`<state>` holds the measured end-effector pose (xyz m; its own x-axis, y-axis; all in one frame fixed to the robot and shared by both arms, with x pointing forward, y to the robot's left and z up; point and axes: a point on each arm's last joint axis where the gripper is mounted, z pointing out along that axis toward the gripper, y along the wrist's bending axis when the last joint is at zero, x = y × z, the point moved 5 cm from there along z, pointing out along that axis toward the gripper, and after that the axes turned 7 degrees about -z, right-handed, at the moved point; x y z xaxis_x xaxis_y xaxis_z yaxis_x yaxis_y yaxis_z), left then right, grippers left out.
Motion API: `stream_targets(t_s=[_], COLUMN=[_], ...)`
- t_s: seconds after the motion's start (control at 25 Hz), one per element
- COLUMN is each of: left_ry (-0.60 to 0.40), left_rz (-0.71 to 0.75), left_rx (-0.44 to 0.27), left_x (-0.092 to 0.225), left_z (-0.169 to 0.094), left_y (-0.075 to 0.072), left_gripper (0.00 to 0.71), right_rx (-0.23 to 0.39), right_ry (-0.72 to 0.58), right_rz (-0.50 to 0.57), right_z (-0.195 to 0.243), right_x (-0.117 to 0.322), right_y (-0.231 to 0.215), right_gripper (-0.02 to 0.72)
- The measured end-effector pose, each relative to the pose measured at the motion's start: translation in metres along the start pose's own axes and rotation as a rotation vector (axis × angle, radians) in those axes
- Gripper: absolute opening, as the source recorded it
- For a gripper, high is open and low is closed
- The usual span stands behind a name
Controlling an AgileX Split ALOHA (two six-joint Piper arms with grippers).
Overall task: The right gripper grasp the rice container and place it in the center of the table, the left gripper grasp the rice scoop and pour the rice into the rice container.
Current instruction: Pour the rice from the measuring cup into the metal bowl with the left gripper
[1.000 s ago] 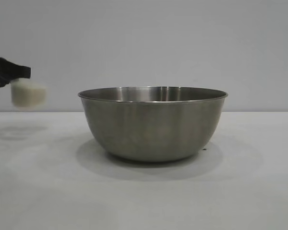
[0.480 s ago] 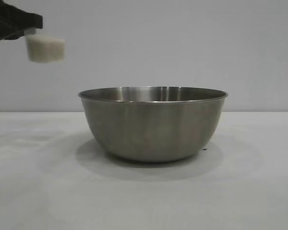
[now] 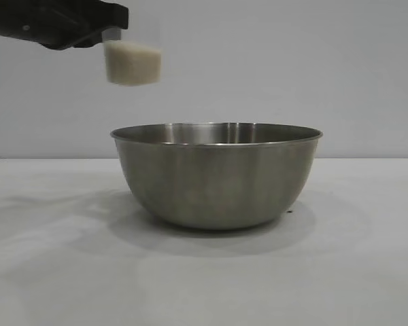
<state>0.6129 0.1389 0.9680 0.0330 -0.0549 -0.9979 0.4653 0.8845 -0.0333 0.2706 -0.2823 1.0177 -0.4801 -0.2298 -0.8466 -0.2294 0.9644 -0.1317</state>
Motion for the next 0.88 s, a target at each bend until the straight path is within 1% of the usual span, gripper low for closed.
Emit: stream_targets(t_s=[0.2,0.36,0.48,0.6,0.72,0.88], left_ry=[0.023,0.048,0.070,0.097,0.097,0.097], left_rz=[0.086,0.193,0.294,0.393,0.497,0.649], left_rx=[0.039,0.067,0.087,0.088,0.097,0.136], left_x=[-0.006,-0.005,-0.003,0.001,0.002,0.004], left_z=[0.014,0.019,0.021,0.022,0.022,0.020], left_y=[-0.017,-0.029,-0.039,-0.043,-0.049,-0.065], left_gripper=[0.000,0.000,0.000,0.000,0.000,0.000], right_rx=[0.000,0.000,0.000,0.000,0.000,0.000], right_ry=[0.000,0.000,0.000,0.000,0.000,0.000], right_rz=[0.000,0.000,0.000,0.000,0.000,0.000], right_z=[0.000,0.000,0.000,0.000,0.000,0.000], right_x=[0.000,0.000,0.000,0.000,0.000,0.000], right_y=[0.000,0.000,0.000,0.000,0.000,0.000], right_gripper=[0.378,0.378,0.378,0.378,0.378,0.378])
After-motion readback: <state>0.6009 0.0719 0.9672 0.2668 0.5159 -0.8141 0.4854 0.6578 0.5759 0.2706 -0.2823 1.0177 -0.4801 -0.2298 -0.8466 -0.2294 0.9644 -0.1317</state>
